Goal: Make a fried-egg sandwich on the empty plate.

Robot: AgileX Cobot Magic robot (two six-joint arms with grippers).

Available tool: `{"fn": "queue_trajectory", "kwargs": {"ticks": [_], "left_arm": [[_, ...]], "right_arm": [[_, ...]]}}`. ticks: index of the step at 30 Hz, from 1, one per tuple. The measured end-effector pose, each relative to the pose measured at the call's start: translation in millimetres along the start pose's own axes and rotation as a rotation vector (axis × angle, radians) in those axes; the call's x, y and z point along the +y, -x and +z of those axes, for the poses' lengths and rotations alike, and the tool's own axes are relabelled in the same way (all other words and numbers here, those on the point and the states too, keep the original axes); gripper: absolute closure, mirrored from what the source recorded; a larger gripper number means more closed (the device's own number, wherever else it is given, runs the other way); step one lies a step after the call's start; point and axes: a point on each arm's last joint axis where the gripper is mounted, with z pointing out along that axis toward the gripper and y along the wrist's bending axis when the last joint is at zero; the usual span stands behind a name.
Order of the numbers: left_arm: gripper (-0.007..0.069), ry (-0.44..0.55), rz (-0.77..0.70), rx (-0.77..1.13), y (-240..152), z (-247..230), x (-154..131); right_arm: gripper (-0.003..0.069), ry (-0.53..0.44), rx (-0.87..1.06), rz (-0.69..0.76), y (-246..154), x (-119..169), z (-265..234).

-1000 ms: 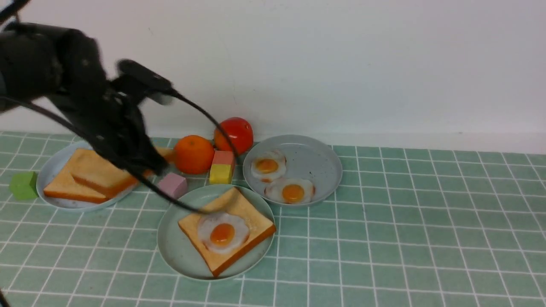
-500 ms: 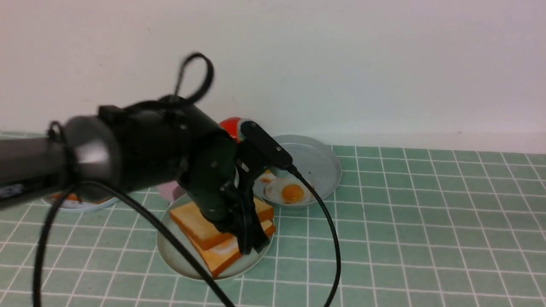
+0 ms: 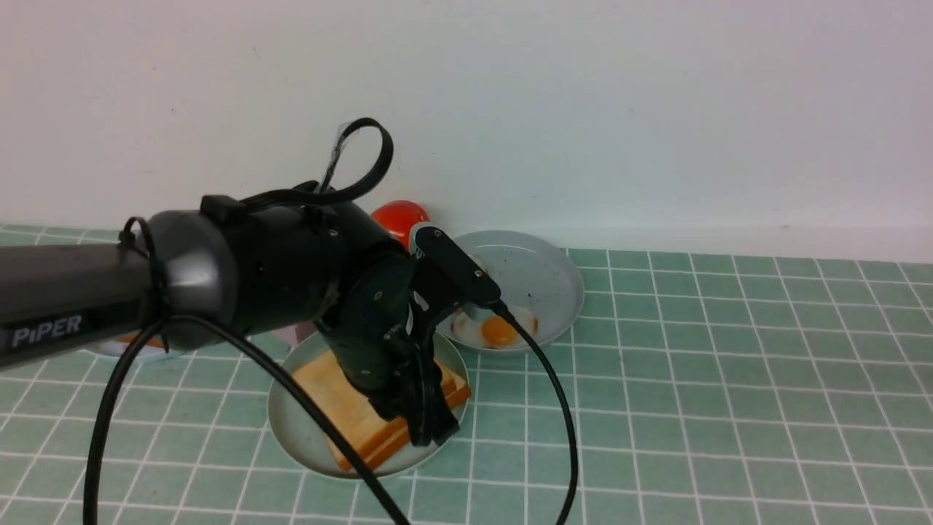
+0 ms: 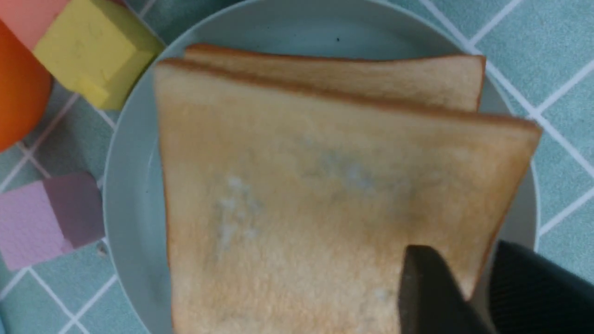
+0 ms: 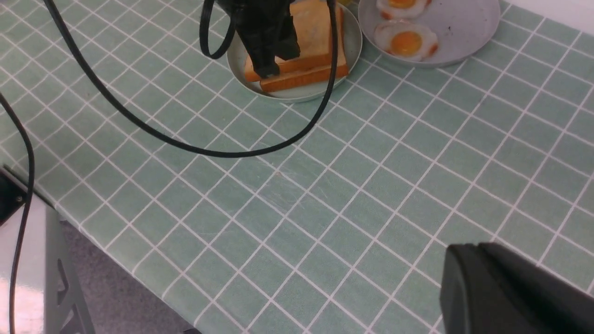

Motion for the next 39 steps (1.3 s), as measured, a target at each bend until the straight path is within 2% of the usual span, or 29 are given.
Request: {"fn": "queue_trajectory", "kwargs": {"ticks": [4,7,8,10,11,12,13,15,19,24,29,35,39], "left_arm": [[0.0229,-0.024,-0.056,0.000,1.6,-4.4,-1.2],[0.0221,-0.043,-0.142,-0.042,7.6,-24.2,0.7],[0.0239,-0.051,-0.170,-0.069,9.6,-34.4,0.7],[0.0329,-0.064,-0.233,-0.156,11.3,-67.6,2.0],[0.0417,-0.071,-0.259,-0.224,9.1,-91.6,1.5],[0.0417,-0.071,-0.263,-0.240,9.0,-96.5,2.0],[0.0530,-0.076,-0.280,-0.339,2.1,-126.7,1.2],[0.0630,-0.087,-0.305,-0.484,-16.2,-165.0,-2.4],[0.0638,-0.130,-0.384,-0.722,-69.9,-204.7,-13.5],[0.0638,-0.167,-0.480,-0.935,-132.2,-200.0,-29.0],[0.0638,-0.140,-0.520,-1.089,-181.3,-171.1,-41.1],[0.0638,-0.117,-0.533,-1.150,-202.9,-151.0,-46.9],[0.0638,-0.114,-0.532,-1.131,-207.4,-143.2,-49.0]], "right_arm": [[0.0622,0.000,0.002,0.000,-0.2,0.0,0.0],[0.0620,-0.001,0.002,0.000,-0.2,-0.1,0.0],[0.0619,-0.005,0.002,-0.002,-0.2,-0.4,0.0],[0.0617,-0.021,0.003,-0.008,-0.4,-1.9,-0.1],[0.0617,-0.037,0.003,-0.014,-0.7,-3.2,-0.7],[0.0617,-0.040,0.003,-0.015,-0.7,-3.5,-0.5],[0.0616,-0.061,0.000,-0.024,-1.4,-5.2,-2.0],[0.0616,-0.086,-0.006,-0.035,-2.5,-7.0,-4.1],[0.0627,-0.106,-0.011,-0.035,-6.2,-8.4,-6.3],[0.0669,-0.136,-0.007,0.018,-18.8,-11.8,-3.4],[0.0670,-0.171,-0.033,0.078,-34.0,-16.4,2.1],[0.0668,-0.176,-0.048,0.195,-41.6,-19.1,11.4],[0.0666,-0.177,-0.049,0.213,-41.9,-19.3,11.9]]}}
